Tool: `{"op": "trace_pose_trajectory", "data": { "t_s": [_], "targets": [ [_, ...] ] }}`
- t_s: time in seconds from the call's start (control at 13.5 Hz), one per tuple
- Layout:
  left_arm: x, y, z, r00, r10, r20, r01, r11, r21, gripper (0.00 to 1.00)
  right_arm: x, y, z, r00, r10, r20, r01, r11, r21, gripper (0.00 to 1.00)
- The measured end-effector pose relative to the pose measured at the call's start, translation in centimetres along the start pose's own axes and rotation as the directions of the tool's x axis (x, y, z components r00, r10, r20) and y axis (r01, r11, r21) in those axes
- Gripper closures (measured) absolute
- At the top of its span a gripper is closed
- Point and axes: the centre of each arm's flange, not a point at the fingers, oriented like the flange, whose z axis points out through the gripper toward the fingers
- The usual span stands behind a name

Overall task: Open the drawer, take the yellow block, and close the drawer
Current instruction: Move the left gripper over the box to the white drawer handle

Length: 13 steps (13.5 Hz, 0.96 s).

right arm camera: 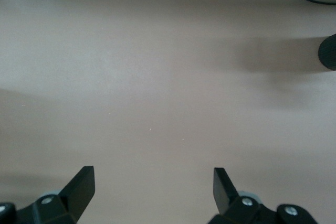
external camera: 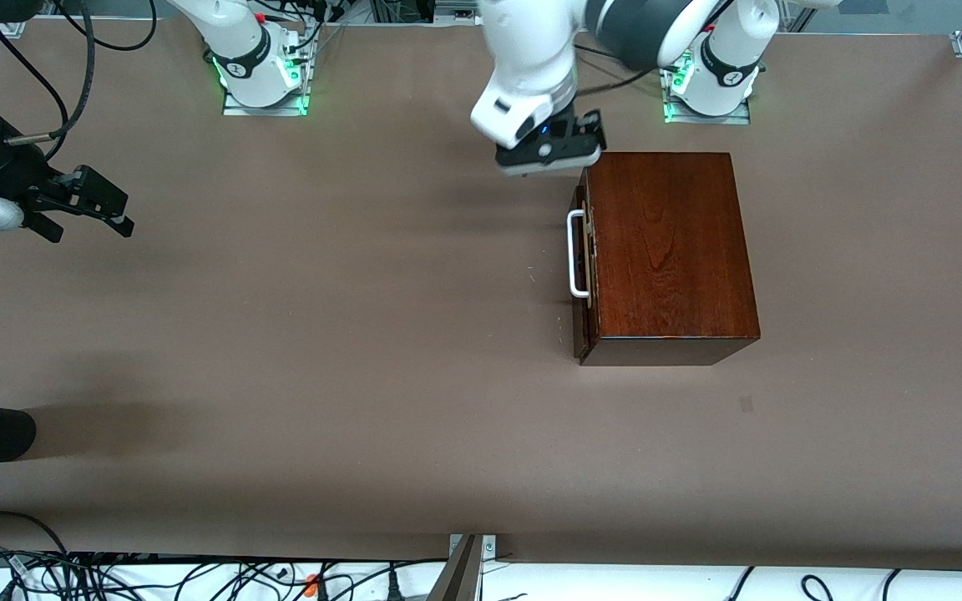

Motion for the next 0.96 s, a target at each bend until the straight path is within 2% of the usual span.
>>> {"op": "trace_pose_trajectory", "data": {
  "t_s": [0.45,0.96],
  "targets": [
    [1.9,3.9,8.6,1.000,-0.008,-0.013,0.009,0.995,0.102,0.00,0.0,0.0,0.0,1.000,0.000,0.000,0.000,1.000,0.000,0.00],
    [3.6,5.6,15.0,0.998,0.045,-0.039,-0.038,0.986,0.165,0.00,0.0,0.0,0.0,1.000,0.000,-0.001,0.000,1.000,0.000,0.00]
  ]
}}
